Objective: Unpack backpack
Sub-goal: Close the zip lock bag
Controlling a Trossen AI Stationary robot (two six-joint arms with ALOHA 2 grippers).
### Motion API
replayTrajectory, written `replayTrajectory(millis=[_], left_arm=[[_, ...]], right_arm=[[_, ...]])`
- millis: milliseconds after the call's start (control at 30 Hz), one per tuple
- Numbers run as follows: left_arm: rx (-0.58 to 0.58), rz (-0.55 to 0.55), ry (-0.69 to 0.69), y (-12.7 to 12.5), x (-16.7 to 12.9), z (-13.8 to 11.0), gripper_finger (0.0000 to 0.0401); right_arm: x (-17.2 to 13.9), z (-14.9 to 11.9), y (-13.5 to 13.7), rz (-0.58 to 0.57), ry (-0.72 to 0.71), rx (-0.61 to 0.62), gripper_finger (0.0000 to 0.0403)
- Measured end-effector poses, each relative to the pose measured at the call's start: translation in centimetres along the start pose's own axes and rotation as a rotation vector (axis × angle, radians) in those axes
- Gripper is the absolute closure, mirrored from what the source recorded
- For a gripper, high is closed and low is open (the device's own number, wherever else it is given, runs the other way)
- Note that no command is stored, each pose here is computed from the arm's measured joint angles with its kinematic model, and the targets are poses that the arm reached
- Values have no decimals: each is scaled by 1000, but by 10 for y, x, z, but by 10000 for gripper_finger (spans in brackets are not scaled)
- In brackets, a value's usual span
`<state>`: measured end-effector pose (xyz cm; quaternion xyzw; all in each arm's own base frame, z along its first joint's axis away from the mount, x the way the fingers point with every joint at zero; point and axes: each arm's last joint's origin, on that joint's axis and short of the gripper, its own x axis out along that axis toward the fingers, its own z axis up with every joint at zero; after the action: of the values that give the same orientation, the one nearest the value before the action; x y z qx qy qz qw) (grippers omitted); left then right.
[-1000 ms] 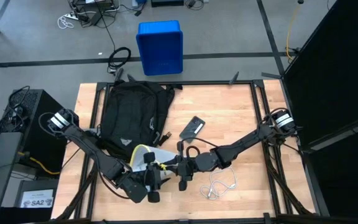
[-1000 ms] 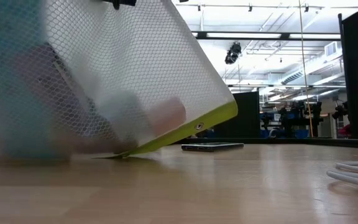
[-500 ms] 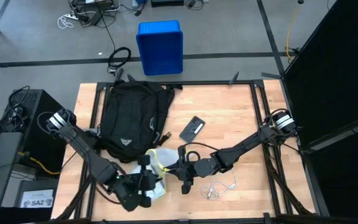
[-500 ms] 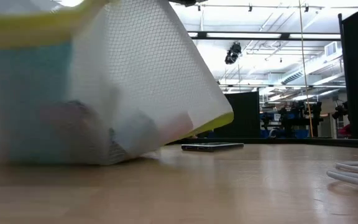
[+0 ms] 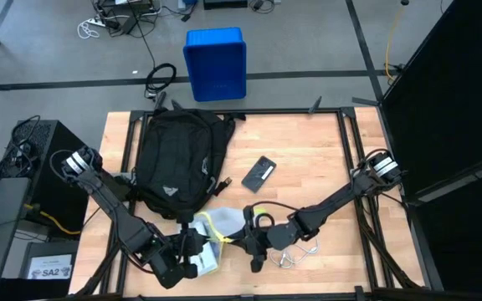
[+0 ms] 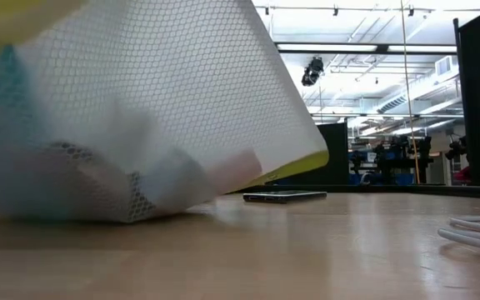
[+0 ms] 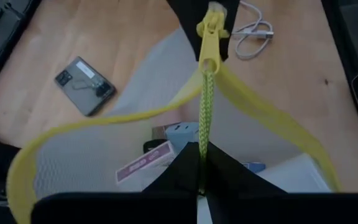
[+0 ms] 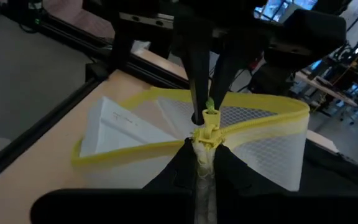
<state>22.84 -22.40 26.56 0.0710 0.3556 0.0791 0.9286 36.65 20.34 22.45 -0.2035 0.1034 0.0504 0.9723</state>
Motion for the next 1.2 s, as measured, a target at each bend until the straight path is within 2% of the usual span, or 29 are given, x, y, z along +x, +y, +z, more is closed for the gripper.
replayTrajectory(millis=[333,467,533,733,900,1033,1200], left_arm=[[-48,-18,49,-7,3,-29,401],[-8,-42,150,-11,0,-50,401],[-40,-59,125,-13,-3,-50,401],[-38,-34,96,-12,-4,-53,401],[-16,-17,43,-9,-2,-45,401],[-13,-20,16,-7,2,-39,401],[-5,-21,5,-5,7,-33,401]], right_arm=[[-9,4,15,-24,12,-16,403],[-20,16,22,-46,-21,-6,402],[-25,17,26,-44,-10,-12,402],[-30,21,26,-60,-11,-7,402],[-21,17,20,84,-29,99,400],[-12,9,15,115,-21,118,365],[-1,4,11,165,-51,156,283]])
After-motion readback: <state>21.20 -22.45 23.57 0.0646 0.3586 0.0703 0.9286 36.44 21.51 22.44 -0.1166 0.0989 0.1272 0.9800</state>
